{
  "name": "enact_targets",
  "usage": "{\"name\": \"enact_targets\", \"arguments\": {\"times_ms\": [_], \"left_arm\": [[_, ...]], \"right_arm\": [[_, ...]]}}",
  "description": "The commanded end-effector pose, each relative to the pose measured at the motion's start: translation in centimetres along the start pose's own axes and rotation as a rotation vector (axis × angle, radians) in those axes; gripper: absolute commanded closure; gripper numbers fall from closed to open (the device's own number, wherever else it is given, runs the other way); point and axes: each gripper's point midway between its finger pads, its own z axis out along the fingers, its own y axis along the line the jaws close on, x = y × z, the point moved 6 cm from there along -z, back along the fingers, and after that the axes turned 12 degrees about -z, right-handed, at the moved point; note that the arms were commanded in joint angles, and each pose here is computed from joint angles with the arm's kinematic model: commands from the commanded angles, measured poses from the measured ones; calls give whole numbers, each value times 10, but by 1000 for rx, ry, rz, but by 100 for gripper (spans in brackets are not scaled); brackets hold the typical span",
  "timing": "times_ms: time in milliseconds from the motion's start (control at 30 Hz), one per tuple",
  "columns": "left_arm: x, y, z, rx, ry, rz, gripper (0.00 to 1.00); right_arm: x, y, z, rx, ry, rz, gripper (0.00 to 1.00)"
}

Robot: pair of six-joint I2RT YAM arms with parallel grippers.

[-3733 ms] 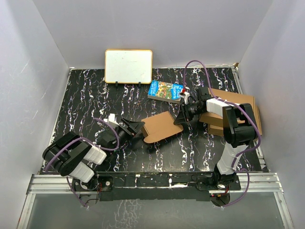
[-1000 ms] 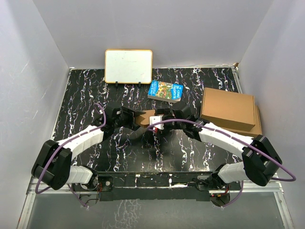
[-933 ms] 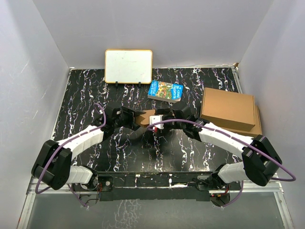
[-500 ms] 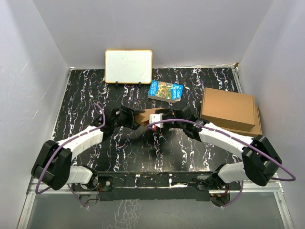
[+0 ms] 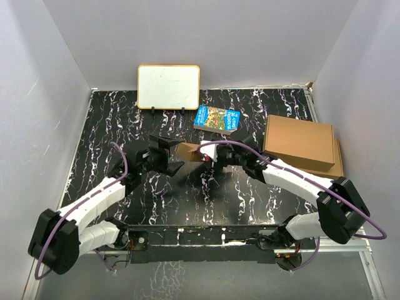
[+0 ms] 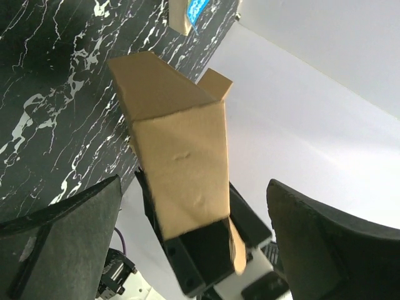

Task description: Fold the paper box

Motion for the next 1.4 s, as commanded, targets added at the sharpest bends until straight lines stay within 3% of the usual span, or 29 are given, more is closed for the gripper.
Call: {"name": "enact_targets", "arguments": {"times_ms": [0,100,333,433,567,833,1033,1300,1367], "left_arm": [[0,-6,-26,63,-58,60,3],[0,-10,-44,116,-100,168,3],[-18,3,-72,155,-215,790,3],[-23,17,-77,118,-199,937,3],[-29,26,-84,73,-210,983,3],[-40,43,-94,14,-254,992,3],[-45,55,-77,-36,-224,932,3],[-52,70,-53,-155,-180,880,4],[-53,70,-50,-164,-176,881,4]], "right_arm": [[-13,-24,-10,67,-119,103,50],[-10,-30,-16,58,-178,223,50],[-9,-54,-25,-41,-290,602,50],[-11,-54,-15,-200,-346,829,50],[-16,-46,11,-402,-419,1105,50],[5,-26,63,-476,-344,1455,49],[30,-4,90,-456,-215,1566,37],[55,2,94,-310,-34,1510,2],[60,-1,88,-266,-4,1468,1]]}}
